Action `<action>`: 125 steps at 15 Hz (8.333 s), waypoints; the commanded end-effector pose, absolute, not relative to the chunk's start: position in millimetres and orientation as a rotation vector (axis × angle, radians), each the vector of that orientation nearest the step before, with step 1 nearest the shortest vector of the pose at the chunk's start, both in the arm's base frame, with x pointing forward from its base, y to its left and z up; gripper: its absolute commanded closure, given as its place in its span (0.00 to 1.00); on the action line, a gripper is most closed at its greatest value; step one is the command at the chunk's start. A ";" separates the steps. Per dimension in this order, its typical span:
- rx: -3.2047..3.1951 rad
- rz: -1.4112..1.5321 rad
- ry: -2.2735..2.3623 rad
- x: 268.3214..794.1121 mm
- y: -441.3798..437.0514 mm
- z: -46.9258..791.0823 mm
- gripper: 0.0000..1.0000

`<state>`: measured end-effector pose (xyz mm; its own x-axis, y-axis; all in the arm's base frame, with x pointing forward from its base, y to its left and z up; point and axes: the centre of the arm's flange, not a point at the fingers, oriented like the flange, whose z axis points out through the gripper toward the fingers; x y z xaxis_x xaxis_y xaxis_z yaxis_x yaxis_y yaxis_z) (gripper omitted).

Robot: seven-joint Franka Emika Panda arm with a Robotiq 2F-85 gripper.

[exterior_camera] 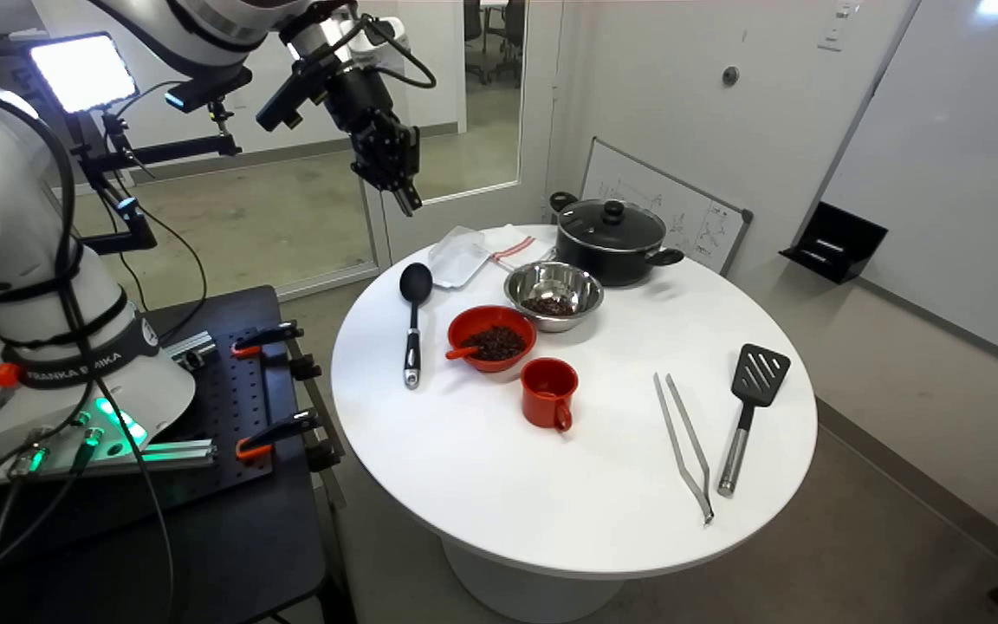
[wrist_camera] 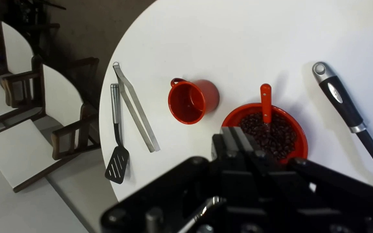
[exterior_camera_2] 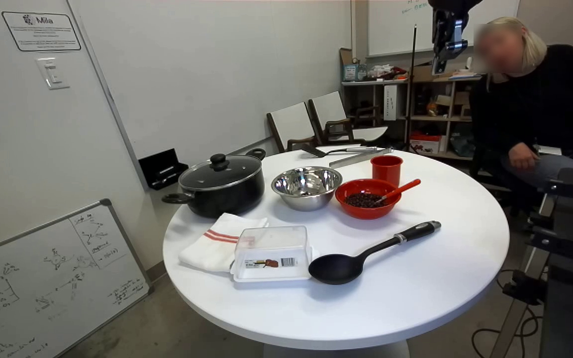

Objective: Use the spoon to stir the contents in the red bowl then place the spoon in the red mug.

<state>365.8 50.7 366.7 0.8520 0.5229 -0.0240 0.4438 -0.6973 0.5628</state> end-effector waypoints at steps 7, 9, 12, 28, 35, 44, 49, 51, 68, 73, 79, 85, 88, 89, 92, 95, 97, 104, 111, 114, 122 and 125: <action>2.514 0.371 0.742 371.3 56.5 372.6 0.35; 2.511 0.373 0.737 371.6 55.9 372.5 0.20; 2.498 0.415 0.721 370.3 54.0 373.6 0.51; 2.509 0.346 0.677 377.2 49.4 367.9 1.00; 2.169 0.531 0.539 387.6 80.1 333.8 1.00; 2.009 0.503 0.366 393.1 92.3 302.7 1.00; 2.056 0.407 0.417 396.9 87.5 277.6 0.66; 2.097 0.355 0.470 396.2 89.1 266.5 0.51; 2.216 -0.009 0.841 394.2 72.9 215.5 0.00; 2.208 0.033 0.837 396.8 86.8 196.6 0.00; 2.174 0.075 0.817 397.1 84.9 209.1 0.00; 2.330 0.123 0.727 409.0 99.7 199.4 0.00; 2.401 0.143 0.672 418.7 108.1 192.1 0.00; 2.392 0.142 0.653 422.2 108.3 188.1 0.00; 2.350 0.131 0.525 436.0 100.5 171.7 0.00; 2.357 0.040 0.458 441.1 91.6 156.2 0.00; 2.401 -0.022 0.475 440.5 89.1 144.6 0.00; 2.508 -0.138 0.495 434.5 82.8 136.0 0.00; 2.441 -0.174 0.594 433.8 80.7 121.2 0.00; 2.420 -0.175 0.626 433.3 75.4 114.8 0.00; 2.377 -0.152 0.743 436.5 66.7 102.9 0.00; 2.363 -0.135 0.760 440.4 65.6 100.6 0.00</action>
<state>430.3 69.0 106.9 0.8452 0.4540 -0.2821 0.5301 -0.6447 0.5507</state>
